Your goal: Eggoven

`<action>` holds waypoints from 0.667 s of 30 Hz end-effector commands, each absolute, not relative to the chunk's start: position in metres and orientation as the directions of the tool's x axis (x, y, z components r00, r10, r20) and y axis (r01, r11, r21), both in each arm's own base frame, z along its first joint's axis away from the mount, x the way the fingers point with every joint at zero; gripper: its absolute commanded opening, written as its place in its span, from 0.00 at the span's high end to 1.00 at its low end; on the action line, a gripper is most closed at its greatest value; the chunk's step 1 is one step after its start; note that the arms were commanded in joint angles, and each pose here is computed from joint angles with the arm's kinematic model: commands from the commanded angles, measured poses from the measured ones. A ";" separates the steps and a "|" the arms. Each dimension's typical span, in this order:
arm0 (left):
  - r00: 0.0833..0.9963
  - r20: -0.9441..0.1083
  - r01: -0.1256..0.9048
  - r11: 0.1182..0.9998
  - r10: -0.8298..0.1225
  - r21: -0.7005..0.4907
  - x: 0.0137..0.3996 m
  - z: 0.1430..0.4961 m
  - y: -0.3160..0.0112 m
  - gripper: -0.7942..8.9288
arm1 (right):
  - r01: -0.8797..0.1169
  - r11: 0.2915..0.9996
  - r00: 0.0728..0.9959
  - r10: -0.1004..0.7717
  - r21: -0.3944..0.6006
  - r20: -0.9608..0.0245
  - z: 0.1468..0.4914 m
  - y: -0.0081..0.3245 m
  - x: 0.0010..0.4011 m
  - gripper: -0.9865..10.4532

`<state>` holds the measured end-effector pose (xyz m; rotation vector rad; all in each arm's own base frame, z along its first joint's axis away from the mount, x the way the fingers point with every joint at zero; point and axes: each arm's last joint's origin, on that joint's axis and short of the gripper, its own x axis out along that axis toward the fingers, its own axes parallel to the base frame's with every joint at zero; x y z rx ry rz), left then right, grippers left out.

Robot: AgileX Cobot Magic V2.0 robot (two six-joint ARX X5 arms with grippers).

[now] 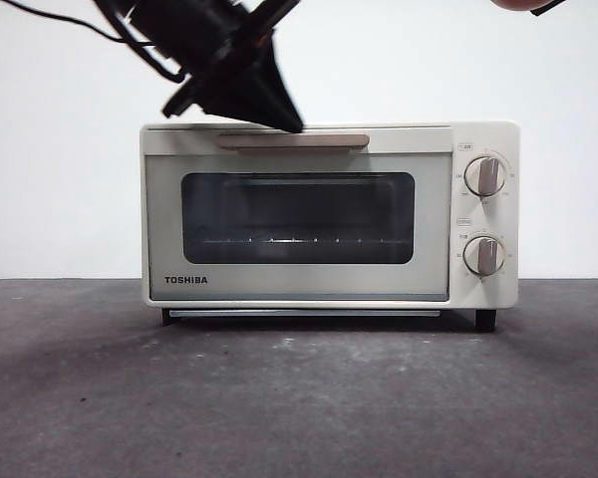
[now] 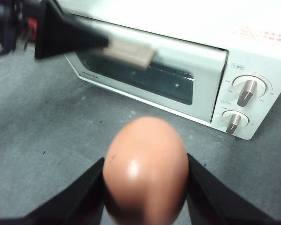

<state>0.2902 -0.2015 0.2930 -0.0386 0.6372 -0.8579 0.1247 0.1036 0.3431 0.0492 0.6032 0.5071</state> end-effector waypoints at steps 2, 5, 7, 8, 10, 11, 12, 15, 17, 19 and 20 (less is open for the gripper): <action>0.344 -0.636 0.708 0.636 -0.691 -0.308 0.274 0.265 -0.222 0.91 | -0.456 0.871 0.716 0.482 0.183 -0.505 0.349 0.105 0.125 0.91; 0.303 -0.651 0.717 0.616 -0.696 -0.325 0.262 0.266 -0.231 0.91 | -0.456 0.871 0.716 0.481 0.184 -0.505 0.349 0.105 0.125 0.91; 0.284 -0.654 0.720 0.607 -0.701 -0.337 0.255 0.267 -0.236 0.91 | -0.451 0.874 0.719 0.477 0.182 -0.505 0.349 0.105 0.125 0.91; 0.276 -0.655 0.722 0.602 -0.703 -0.342 0.251 0.269 -0.237 0.91 | -0.449 0.875 0.721 0.475 0.181 -0.505 0.349 0.105 0.125 0.91; 0.270 -0.652 0.719 0.599 -0.708 -0.353 0.246 0.273 -0.238 0.91 | -0.446 0.876 0.722 0.472 0.182 -0.505 0.349 0.104 0.126 0.91; 0.273 -0.647 0.716 0.599 -0.712 -0.357 0.243 0.278 -0.235 0.91 | -0.443 0.878 0.724 0.469 0.181 -0.506 0.349 0.104 0.126 0.91; 0.281 -0.635 0.719 0.597 -0.719 -0.357 0.240 0.285 -0.232 0.91 | -0.438 0.880 0.726 0.466 0.181 -0.506 0.349 0.103 0.127 0.91; 0.324 -0.590 0.714 0.600 -0.740 -0.361 0.229 0.311 -0.215 0.91 | -0.420 0.890 0.728 0.447 0.178 -0.520 0.347 0.103 0.132 0.91; 0.364 -0.557 0.711 0.609 -0.746 -0.352 0.222 0.329 -0.197 0.91 | -0.407 0.896 0.724 0.435 0.177 -0.536 0.343 0.106 0.139 0.91; 0.406 -0.532 0.698 0.628 -0.743 -0.345 0.217 0.342 -0.179 0.91 | -0.417 0.887 0.702 0.451 0.195 -0.551 0.338 0.111 0.149 0.91; 0.437 -0.514 0.686 0.643 -0.738 -0.341 0.215 0.345 -0.168 0.91 | -0.431 0.877 0.686 0.471 0.210 -0.555 0.336 0.116 0.156 0.91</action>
